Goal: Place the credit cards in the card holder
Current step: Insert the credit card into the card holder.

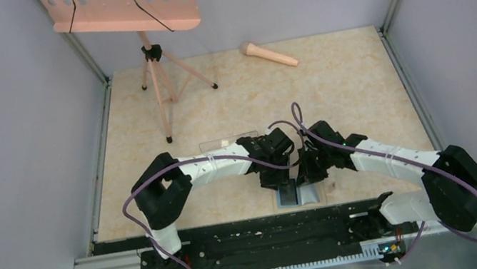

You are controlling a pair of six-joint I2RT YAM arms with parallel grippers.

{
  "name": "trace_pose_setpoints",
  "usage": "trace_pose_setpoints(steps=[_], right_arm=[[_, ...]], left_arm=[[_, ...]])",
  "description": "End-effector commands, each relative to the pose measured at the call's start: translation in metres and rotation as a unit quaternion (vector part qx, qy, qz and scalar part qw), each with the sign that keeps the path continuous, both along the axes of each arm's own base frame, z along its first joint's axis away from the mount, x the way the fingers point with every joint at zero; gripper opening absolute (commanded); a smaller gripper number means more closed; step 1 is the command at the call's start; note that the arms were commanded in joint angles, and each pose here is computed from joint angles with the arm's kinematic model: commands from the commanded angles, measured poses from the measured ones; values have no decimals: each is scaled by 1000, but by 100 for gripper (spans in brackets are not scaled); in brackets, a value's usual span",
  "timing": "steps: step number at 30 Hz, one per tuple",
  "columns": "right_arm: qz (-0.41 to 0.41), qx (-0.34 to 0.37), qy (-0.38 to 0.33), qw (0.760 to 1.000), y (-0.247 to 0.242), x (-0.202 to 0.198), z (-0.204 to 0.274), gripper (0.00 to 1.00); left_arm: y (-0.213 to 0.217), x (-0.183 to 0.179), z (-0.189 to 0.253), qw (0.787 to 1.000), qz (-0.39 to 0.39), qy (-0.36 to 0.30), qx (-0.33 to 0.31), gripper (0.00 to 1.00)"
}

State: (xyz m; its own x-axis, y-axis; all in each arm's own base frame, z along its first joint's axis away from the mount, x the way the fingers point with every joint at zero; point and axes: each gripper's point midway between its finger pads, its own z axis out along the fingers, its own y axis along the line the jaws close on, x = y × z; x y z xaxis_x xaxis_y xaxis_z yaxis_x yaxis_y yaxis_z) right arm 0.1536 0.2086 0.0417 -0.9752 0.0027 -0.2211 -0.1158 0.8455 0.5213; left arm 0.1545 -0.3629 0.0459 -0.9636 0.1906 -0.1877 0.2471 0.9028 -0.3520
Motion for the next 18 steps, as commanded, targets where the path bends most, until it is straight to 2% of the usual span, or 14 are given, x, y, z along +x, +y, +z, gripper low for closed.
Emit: trace_pose_setpoints(steps=[1,11,18], right_arm=[[10,20,-4,1000,10,2,-5,0],[9,8,24,1000,6,-6,-29,0],[9,8,25,1000,7,-6,-29,0]], left_arm=[[-3,0,-8,1000,-1,0,2,46],[2,0,-14,1000,1,5,18,45],[-17,1,9,999,-5,-6,-43,37]])
